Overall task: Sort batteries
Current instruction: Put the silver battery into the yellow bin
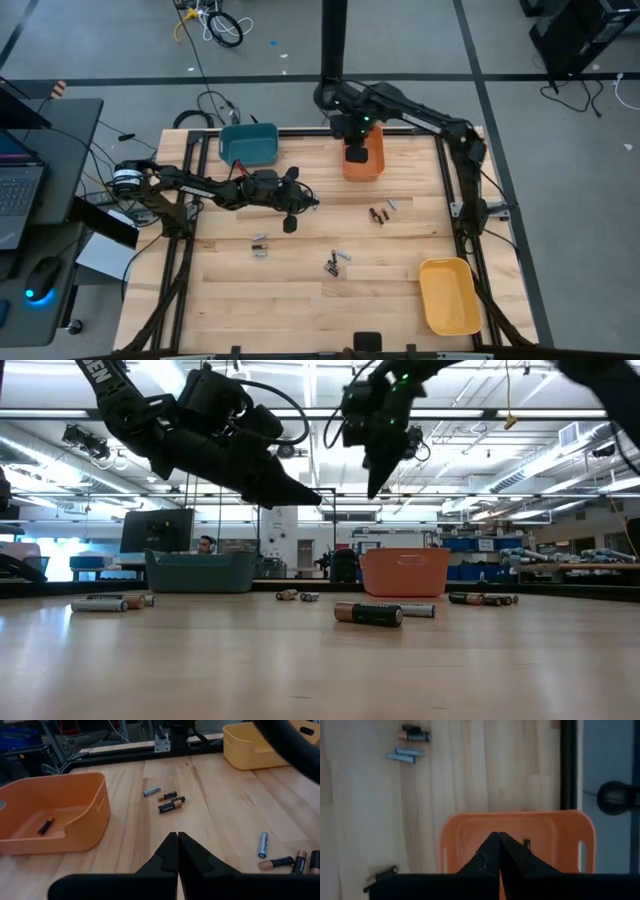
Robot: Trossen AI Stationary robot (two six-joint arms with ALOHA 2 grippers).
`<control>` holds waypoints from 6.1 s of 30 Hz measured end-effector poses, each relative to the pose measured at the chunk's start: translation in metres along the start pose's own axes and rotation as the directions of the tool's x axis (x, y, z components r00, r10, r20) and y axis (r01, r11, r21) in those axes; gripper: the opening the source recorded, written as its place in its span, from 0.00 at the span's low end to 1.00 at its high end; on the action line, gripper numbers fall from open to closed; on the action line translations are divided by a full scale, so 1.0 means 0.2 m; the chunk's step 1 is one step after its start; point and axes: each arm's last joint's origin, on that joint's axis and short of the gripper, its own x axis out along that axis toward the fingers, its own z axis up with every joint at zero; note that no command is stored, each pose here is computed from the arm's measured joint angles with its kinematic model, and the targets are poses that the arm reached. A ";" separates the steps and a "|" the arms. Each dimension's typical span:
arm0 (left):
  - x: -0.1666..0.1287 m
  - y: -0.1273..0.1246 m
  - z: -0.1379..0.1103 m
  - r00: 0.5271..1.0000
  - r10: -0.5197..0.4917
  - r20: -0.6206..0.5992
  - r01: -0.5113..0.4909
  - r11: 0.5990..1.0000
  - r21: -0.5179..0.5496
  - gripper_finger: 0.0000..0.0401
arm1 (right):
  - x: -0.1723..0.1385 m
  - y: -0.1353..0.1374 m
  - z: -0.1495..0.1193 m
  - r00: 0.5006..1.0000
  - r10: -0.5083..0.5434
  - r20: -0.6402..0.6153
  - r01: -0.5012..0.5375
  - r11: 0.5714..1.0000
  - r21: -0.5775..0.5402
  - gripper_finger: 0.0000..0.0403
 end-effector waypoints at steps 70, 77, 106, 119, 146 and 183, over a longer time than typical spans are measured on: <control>0.00 0.01 0.01 0.999 0.033 0.008 -0.033 0.999 0.001 0.02 | 0.50 0.64 -0.89 0.971 -0.047 -0.235 0.207 0.660 0.723 0.34; 0.00 0.01 0.00 0.999 0.036 0.005 -0.036 0.999 0.002 0.02 | 0.50 0.64 -0.89 0.974 -0.038 -0.225 0.194 0.657 0.728 0.34; 0.00 0.01 0.00 0.999 0.036 0.003 -0.036 0.999 -0.001 0.02 | 0.61 0.64 -0.89 0.956 0.009 -0.292 0.201 0.708 0.678 0.10; 0.00 0.01 0.00 0.999 0.037 0.003 -0.037 0.999 -0.001 0.02 | 0.59 0.64 -0.89 0.962 0.020 -0.274 0.177 0.717 0.675 0.11; 0.00 0.01 0.00 0.999 0.037 0.004 -0.037 0.999 0.000 0.02 | 0.28 0.78 -0.94 0.984 0.092 -0.154 0.034 0.747 0.664 0.11; 0.00 0.01 -0.01 0.999 0.033 -0.023 -0.033 0.999 -0.008 0.02 | -0.17 1.67 -1.08 0.895 0.306 -0.326 -0.170 0.907 0.386 0.11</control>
